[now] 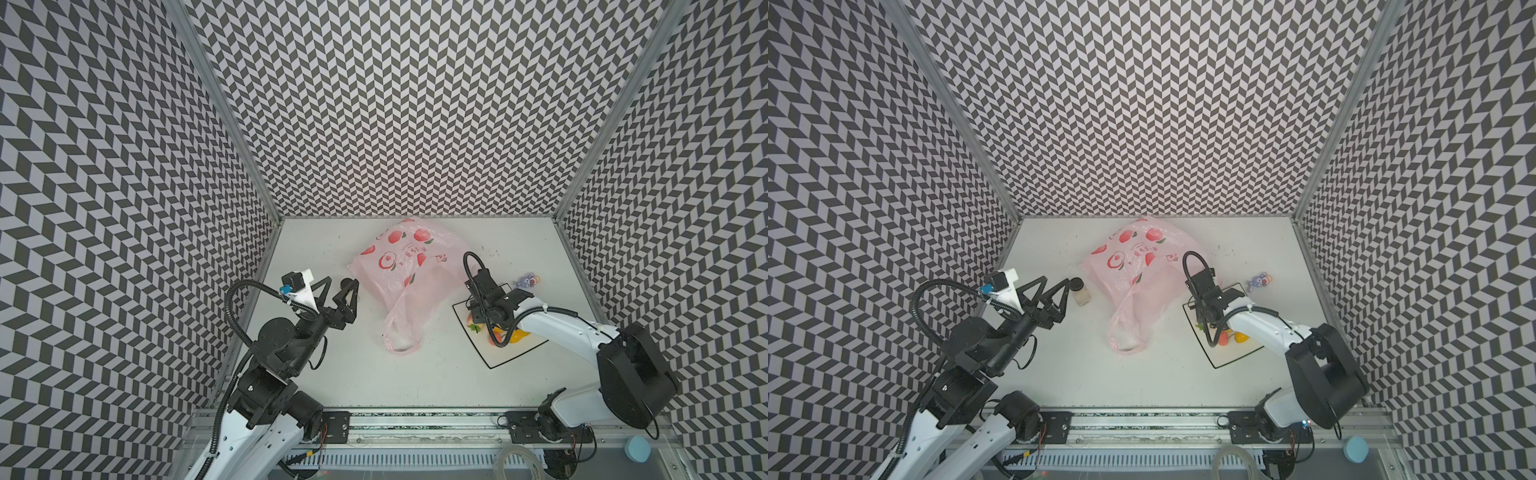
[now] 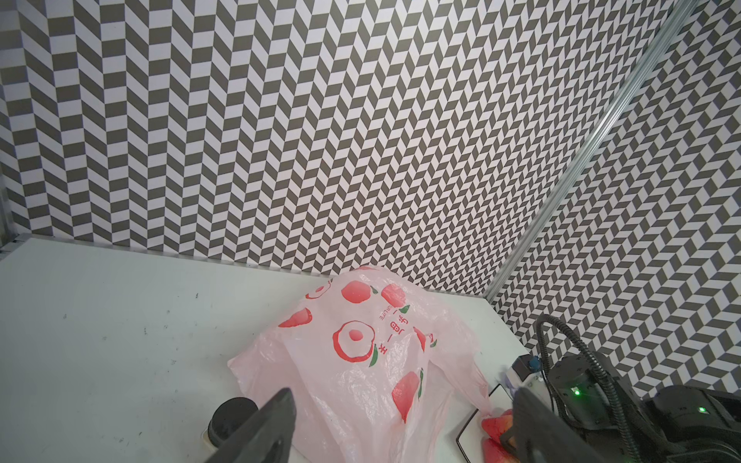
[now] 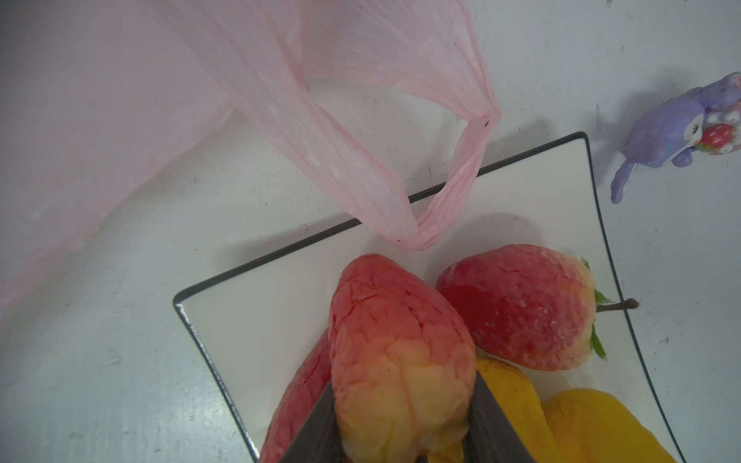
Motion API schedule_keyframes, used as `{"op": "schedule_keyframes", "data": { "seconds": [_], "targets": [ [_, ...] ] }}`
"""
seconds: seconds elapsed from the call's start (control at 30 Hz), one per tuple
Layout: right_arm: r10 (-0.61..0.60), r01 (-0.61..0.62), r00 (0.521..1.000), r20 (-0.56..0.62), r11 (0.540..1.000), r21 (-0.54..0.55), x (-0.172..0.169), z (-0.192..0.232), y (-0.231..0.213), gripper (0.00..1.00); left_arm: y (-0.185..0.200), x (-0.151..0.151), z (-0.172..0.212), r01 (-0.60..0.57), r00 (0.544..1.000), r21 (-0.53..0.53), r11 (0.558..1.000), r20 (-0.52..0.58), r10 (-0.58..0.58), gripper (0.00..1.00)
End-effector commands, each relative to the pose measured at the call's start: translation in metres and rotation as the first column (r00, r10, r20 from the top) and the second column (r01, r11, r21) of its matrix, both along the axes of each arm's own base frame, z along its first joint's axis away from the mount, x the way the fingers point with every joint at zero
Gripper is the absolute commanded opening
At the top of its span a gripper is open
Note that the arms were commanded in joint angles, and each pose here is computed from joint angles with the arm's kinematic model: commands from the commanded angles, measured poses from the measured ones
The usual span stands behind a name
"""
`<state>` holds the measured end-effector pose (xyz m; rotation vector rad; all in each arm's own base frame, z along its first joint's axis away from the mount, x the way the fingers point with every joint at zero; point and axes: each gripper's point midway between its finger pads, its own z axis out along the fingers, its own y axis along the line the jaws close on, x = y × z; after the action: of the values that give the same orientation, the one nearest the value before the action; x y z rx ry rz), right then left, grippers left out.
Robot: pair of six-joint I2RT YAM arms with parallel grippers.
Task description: Take the fake fruits out of the plastic bag
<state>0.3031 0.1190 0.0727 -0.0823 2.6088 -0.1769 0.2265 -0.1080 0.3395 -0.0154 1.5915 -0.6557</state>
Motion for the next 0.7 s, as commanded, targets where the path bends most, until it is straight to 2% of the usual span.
{"op": "schedule_keyframes", "data": {
  "seconds": [0.0,0.1,0.23,0.5,0.6,0.67],
  "targets": [
    [0.012,-0.013,1.0,0.024,1.0,0.022,0.003,0.008,0.003,0.41,0.004,0.0,-0.004,-0.019,1.0,-0.009,1.0,-0.013,0.019,0.84],
    [0.012,-0.012,1.0,0.025,1.0,0.012,0.004,0.007,0.002,0.52,0.004,0.0,-0.005,-0.021,1.0,-0.011,1.0,-0.017,0.021,0.84],
    [0.01,-0.011,0.999,0.038,1.0,0.003,0.006,0.011,0.001,0.6,0.006,0.0,-0.005,-0.028,0.999,-0.015,0.999,-0.02,0.028,0.84],
    [0.011,-0.014,0.995,0.096,0.999,0.029,0.013,0.034,0.004,0.67,0.007,0.002,-0.006,-0.039,0.999,-0.02,0.999,-0.028,0.038,0.84],
    [0.003,-0.016,0.985,0.173,0.997,0.078,0.018,0.062,0.008,0.67,0.01,0.006,-0.009,-0.067,0.997,-0.018,0.998,-0.038,0.066,0.84],
    [-0.028,-0.008,0.96,0.278,0.992,0.128,0.023,0.091,0.006,0.68,0.018,0.01,-0.012,-0.117,0.992,-0.007,0.993,-0.039,0.116,0.84]
  ]
}}
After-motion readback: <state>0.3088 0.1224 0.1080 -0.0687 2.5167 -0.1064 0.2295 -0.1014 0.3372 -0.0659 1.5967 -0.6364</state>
